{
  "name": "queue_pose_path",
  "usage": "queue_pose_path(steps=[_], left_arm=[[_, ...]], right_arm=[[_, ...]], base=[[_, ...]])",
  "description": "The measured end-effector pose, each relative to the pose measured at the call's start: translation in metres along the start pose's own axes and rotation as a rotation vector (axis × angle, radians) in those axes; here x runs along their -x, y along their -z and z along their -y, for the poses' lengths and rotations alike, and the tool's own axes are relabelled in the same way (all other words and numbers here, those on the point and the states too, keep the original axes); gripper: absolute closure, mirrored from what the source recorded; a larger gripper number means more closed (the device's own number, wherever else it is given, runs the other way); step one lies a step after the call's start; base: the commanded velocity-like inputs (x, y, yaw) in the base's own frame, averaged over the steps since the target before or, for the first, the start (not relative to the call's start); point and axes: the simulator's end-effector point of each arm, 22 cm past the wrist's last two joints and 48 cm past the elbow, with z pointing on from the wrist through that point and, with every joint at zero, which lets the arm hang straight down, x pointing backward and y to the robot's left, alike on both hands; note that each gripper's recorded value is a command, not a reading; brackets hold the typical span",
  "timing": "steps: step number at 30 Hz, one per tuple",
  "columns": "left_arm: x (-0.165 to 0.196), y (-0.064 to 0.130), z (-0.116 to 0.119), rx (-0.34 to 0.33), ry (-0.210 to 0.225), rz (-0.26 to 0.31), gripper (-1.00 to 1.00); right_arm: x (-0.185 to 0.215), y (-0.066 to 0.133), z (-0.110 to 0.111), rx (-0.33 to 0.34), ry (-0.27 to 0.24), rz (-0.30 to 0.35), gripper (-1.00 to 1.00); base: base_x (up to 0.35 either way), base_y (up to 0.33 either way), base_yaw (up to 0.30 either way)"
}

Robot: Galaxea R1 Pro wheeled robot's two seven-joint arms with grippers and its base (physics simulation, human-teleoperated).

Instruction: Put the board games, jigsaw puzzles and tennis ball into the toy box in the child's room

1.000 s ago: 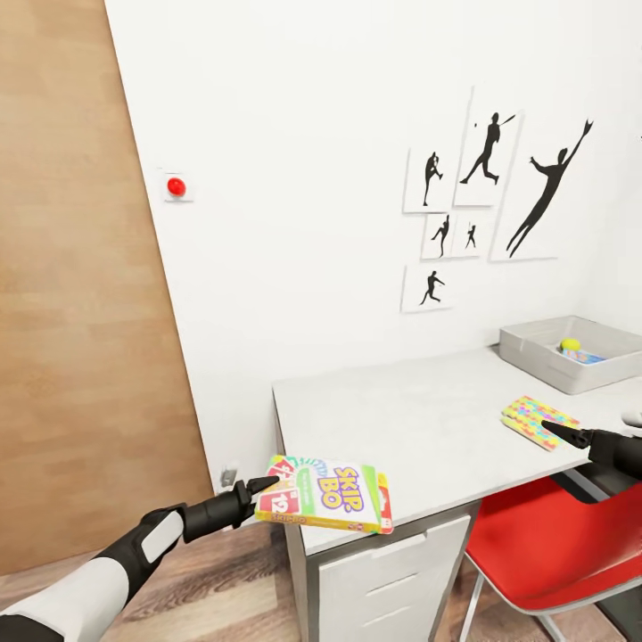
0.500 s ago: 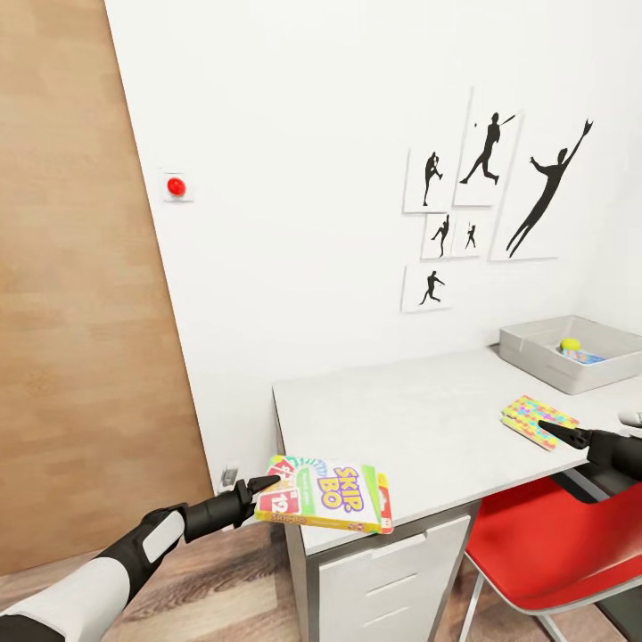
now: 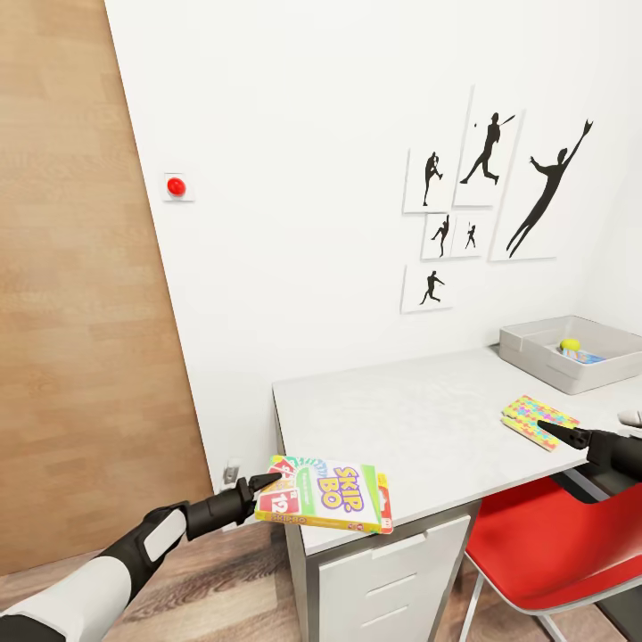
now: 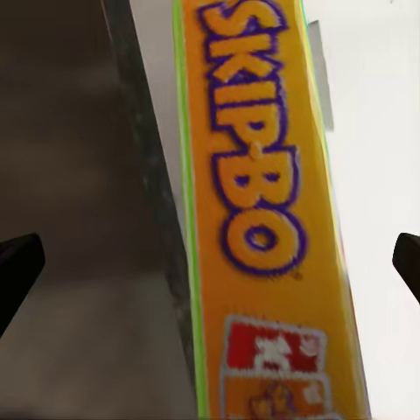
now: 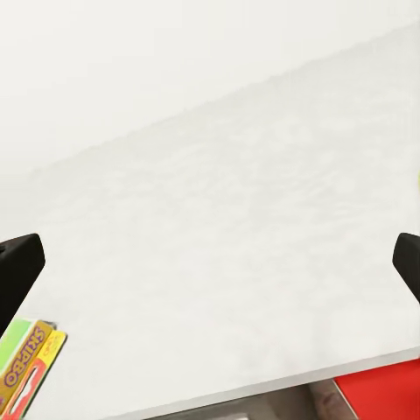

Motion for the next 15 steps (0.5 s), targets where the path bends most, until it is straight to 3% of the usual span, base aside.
queue_pose_path(steps=[3,4,15], left_arm=[[0.0,0.0,0.001,-0.003,0.0,-0.002,-1.0],[-0.001,-0.001,0.003,-0.011,0.0,-0.002,1.0],[-0.004,-0.009,0.025,-0.08,0.011,-0.019,1.0]], right_arm=[[0.0,0.0,0.0,0.0,0.0,0.0,-1.0],[0.0,0.0,0.0,0.0,0.0,0.0,-1.0],[0.002,0.0,0.0,0.001,0.018,0.011,-1.0]], base=[[0.0,0.0,0.0],[0.0,0.0,0.0],[0.0,0.0,0.0]])
